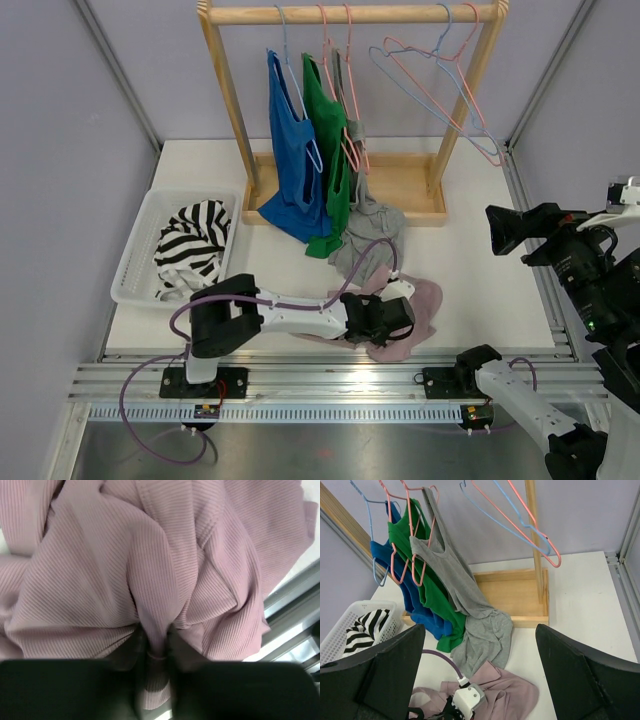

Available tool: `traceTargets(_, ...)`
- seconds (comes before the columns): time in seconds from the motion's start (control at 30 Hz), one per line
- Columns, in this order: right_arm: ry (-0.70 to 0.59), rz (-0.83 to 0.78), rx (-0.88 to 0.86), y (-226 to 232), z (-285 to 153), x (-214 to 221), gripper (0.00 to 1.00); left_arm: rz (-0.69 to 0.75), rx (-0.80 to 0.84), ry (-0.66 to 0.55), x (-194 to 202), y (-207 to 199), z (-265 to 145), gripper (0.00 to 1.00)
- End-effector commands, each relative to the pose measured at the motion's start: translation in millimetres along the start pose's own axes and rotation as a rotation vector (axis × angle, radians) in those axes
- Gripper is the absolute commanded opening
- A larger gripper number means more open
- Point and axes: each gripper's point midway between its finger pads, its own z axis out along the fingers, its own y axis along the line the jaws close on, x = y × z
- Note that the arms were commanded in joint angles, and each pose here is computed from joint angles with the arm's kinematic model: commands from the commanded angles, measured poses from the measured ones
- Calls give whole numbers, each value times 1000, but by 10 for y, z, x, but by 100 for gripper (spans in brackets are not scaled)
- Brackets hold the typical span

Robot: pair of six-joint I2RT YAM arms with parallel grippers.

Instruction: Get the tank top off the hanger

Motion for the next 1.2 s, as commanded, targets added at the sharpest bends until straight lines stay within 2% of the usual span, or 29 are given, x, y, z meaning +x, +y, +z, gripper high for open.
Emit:
traceTargets(0.0,6,-20,-8,10,50,28,99,-35,44,-68,-226,-150,-292,0)
traceTargets(0.07,10,-23,0,-2,86,52,100,-34,-23,-127,-329,11,-513,0)
traceTargets(0.1,14,-20,-5,12,113,64,100,-60,-7,-191,-494,41,-799,0)
traceTargets(0.13,15,-22,-3,11,132,68,100,-59,-35,-201,-511,146,-922,0)
traceTargets(0.17,16,-18,-6,23,164,72,100,-92,-69,-292,-730,287,-1213,0)
traceTargets(0.2,15,-16,-8,30,181,69,100,-86,-120,-294,-722,391,-1235,0)
traceTargets(0.3,9,-10,-20,63,232,55,99,-120,-250,-408,-952,824,-1792,0)
traceTargets(0.53,-12,-8,-24,102,306,-45,99,-244,-533,-510,-1010,1949,-2795,0)
traceTargets(0.7,-19,-9,-21,135,419,-118,100,-414,-654,-636,-1029,2730,-3554,0)
traceTargets(0.77,-2,-8,-15,149,519,-107,99,-425,-705,-662,-1032,2964,-3758,0)
traceTargets(0.8,6,-6,-16,160,554,-95,100,-497,-774,-683,-949,3232,-3937,0)
traceTargets(0.93,34,3,-7,181,715,-45,100,-562,-932,-653,-829,3797,-4119,0)
traceTargets(0.97,45,7,-4,190,789,-21,100,-570,-895,-618,-826,3856,-4007,0)
traceTargets(1.0,53,12,-2,198,834,-9,99,-637,-964,-581,-692,4104,-4032,0)
traceTargets(1.03,58,17,-4,213,867,-3,100,-659,-966,-539,-661,4218,-3915,0)
traceTargets(1.13,84,32,-28,308,1059,14,100,-746,-943,-470,-536,4440,-3648,1)
traceTargets(1.17,104,35,-62,398,1172,26,100,-762,-906,-446,-529,4465,-3521,4)
